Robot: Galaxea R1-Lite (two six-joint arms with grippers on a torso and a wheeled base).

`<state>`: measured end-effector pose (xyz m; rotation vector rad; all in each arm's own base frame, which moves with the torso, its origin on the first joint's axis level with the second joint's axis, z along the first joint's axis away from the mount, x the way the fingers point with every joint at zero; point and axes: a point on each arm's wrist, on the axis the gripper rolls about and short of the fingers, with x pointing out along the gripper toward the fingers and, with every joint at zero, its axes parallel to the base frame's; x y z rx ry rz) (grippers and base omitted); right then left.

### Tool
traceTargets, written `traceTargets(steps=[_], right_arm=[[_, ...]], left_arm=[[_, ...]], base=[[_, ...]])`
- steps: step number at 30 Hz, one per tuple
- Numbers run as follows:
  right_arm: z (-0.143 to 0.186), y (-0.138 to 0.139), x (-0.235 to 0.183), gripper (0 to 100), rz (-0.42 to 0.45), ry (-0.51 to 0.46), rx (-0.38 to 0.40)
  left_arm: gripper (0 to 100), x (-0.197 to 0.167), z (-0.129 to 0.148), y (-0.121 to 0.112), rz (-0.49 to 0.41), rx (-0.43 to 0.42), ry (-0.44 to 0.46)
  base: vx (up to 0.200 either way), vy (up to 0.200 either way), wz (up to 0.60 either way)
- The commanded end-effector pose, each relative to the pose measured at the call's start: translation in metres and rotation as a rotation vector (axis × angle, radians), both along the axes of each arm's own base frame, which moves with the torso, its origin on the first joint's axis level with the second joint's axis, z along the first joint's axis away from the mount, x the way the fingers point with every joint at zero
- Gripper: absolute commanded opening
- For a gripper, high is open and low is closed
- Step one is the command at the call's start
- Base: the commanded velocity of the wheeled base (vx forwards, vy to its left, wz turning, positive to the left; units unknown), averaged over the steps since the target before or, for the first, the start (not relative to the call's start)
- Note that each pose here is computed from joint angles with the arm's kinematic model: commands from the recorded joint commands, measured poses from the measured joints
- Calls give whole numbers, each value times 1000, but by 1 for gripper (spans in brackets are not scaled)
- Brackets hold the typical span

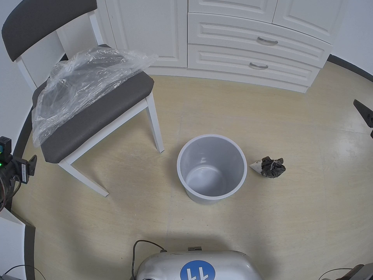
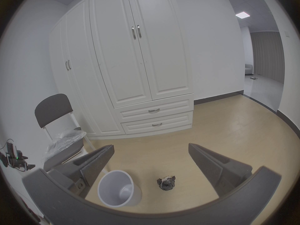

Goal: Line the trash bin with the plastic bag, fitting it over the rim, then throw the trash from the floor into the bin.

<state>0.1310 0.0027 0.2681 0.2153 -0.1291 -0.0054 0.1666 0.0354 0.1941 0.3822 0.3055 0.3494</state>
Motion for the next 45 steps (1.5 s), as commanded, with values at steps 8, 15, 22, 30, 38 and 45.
traceTargets(steps=[8, 15, 22, 30, 38, 45], right_arm=[[5, 0, 0, 100, 6, -21, 18], [6, 0, 0, 100, 13, -25, 25], [8, 0, -1, 100, 14, -32, 27], [9, 0, -1, 100, 14, -35, 27], [10, 0, -2, 100, 12, -40, 27], [8, -1, 1, 100, 4, -26, 26]], left_arm=[[100, 60, -31, 25, 59, 4, 15], [100, 74, -35, 30, 67, 8, -2], [100, 77, -27, 37, 91, 10, -53], [100, 52, -11, 28, 81, 36, -89], [100, 54, -1, 25, 67, 26, -75], [100, 67, 0, 29, 72, 24, -70]], base=[[0, 0, 0], [0, 0, 0], [0, 0, 0], [0, 0, 0], [0, 0, 0], [0, 0, 0]])
